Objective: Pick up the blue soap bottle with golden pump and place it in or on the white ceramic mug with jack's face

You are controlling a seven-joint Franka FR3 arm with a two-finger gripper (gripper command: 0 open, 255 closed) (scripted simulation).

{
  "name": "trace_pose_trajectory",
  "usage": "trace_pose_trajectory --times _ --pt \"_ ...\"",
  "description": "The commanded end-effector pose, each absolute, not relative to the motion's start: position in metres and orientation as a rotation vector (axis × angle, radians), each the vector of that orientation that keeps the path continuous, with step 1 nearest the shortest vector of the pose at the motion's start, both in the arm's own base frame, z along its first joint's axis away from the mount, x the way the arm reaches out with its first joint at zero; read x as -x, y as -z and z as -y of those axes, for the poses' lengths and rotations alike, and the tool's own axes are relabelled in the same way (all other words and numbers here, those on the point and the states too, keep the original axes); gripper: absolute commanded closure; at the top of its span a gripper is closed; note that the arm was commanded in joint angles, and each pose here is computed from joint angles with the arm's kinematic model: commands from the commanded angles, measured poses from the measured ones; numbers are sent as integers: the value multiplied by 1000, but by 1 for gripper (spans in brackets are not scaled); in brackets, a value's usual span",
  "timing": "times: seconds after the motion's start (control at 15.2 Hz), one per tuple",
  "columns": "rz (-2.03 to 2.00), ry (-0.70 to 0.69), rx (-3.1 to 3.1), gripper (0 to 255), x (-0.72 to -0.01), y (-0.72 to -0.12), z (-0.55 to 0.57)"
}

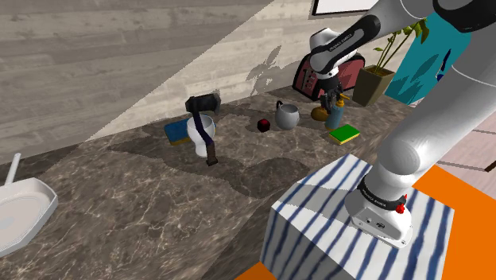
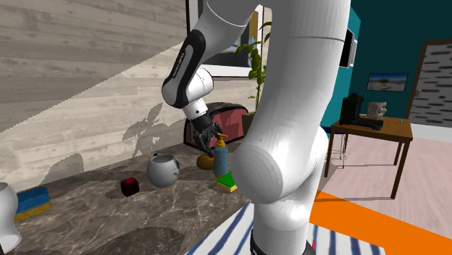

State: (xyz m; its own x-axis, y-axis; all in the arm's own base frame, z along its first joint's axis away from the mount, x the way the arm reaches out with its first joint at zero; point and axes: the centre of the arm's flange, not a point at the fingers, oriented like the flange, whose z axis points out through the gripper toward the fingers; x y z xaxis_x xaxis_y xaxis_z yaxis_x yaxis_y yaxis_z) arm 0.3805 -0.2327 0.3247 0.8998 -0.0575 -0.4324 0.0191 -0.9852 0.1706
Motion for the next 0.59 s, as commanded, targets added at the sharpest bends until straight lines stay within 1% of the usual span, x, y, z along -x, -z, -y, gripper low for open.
trace_pose_trajectory --times 0.0,0.07,0.53 --pt "29 666 -2894 0 -380 -325 233" --pt "29 666 -2894 255 -380 -325 233" --pt "29 667 -2894 255 -380 -325 233"
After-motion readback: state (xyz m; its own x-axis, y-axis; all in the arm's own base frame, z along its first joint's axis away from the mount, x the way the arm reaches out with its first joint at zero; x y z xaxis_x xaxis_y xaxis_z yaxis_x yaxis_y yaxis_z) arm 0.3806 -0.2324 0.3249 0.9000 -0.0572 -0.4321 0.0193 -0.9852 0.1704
